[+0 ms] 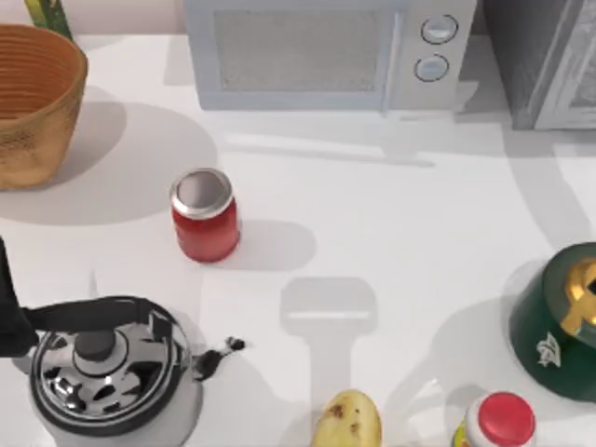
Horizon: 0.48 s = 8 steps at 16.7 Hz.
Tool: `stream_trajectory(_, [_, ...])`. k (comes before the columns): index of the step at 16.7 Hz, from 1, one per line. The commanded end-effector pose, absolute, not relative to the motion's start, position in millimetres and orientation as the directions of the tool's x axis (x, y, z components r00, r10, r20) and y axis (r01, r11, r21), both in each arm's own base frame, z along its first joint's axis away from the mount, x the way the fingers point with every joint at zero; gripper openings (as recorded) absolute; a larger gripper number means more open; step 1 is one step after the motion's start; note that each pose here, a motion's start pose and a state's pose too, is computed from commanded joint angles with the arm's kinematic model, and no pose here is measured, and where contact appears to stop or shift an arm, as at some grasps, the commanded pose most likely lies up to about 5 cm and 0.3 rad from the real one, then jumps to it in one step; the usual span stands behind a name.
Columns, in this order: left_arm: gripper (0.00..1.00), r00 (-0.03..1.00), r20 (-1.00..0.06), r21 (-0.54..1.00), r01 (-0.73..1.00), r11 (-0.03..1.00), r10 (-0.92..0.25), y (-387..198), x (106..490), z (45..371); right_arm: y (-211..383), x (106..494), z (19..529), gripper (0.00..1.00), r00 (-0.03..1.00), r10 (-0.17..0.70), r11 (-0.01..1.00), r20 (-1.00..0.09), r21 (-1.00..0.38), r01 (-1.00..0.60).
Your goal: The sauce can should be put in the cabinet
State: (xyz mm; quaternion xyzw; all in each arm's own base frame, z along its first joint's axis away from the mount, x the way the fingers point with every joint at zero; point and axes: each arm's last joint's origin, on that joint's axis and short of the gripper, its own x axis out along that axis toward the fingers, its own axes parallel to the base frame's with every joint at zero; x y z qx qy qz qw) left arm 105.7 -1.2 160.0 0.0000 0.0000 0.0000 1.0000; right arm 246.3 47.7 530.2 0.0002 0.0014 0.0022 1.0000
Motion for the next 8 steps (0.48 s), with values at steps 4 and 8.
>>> stream_trajectory(4, [1.0,1.0,0.0,0.0,0.0,1.0,0.0,-1.2,105.7,160.0,47.3,247.6,527.6,0.0,1.0,0.001,1.0,-0.01,0.001,-0.001])
stream_trajectory(8, [1.0,1.0,0.0,0.0,0.0,1.0,0.0,-1.2,105.7,160.0,47.6,266.1,527.7,0.0,1.0,-0.007,1.0,-0.018,-0.002,0.007])
